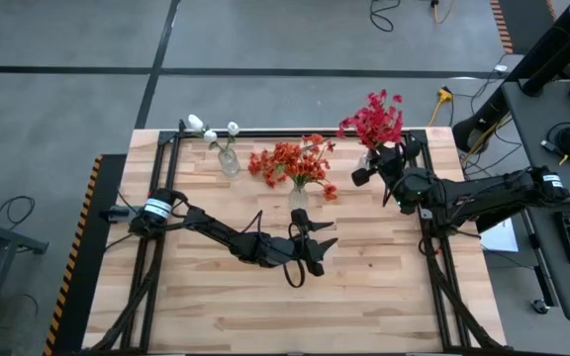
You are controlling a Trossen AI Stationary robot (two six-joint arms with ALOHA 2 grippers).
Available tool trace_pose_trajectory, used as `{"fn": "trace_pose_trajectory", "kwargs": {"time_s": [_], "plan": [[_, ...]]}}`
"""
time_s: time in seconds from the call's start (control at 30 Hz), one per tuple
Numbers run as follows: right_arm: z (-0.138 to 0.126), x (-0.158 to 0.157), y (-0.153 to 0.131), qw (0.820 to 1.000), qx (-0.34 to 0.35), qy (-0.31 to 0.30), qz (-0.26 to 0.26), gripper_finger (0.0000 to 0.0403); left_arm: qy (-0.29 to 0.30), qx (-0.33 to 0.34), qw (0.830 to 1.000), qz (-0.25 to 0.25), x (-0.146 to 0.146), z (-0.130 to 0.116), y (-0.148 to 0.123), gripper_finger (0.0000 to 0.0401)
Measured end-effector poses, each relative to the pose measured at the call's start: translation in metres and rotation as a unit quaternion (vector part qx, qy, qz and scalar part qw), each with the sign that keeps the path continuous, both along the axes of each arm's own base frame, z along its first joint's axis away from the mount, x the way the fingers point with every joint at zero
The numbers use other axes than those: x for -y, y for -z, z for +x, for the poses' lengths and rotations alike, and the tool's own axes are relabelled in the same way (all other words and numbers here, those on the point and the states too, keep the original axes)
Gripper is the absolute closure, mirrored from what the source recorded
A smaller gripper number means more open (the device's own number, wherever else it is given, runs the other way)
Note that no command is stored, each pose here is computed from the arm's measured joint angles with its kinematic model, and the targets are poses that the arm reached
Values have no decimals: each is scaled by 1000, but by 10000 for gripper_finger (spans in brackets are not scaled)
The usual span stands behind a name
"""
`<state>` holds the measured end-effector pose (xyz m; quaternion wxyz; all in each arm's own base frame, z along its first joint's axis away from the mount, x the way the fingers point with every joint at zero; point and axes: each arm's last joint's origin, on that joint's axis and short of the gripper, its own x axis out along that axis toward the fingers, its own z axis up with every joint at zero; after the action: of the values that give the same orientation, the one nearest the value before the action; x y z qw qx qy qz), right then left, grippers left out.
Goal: Sort flowers into vase by color
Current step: Put the red flowers into the top right transparent vase
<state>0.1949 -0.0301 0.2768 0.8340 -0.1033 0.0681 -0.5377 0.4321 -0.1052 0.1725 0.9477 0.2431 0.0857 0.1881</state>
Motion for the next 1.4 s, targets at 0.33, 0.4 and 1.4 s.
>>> {"fn": "trace_pose_trajectory", "kwargs": {"time_s": [0.33, 0.4, 1.4], "plan": [[-3, 0, -2, 1000, 0, 0, -4, 336, 0, 0, 1000, 0, 0, 0, 0, 202], [-4, 0, -4, 1000, -1, 0, -6, 324, 0, 0, 1000, 0, 0, 0, 0, 202], [-9, -5, -35, 999, 6, -11, 32, 238, -2, -1, 1000, 2, 0, 0, 0, 202]]}}
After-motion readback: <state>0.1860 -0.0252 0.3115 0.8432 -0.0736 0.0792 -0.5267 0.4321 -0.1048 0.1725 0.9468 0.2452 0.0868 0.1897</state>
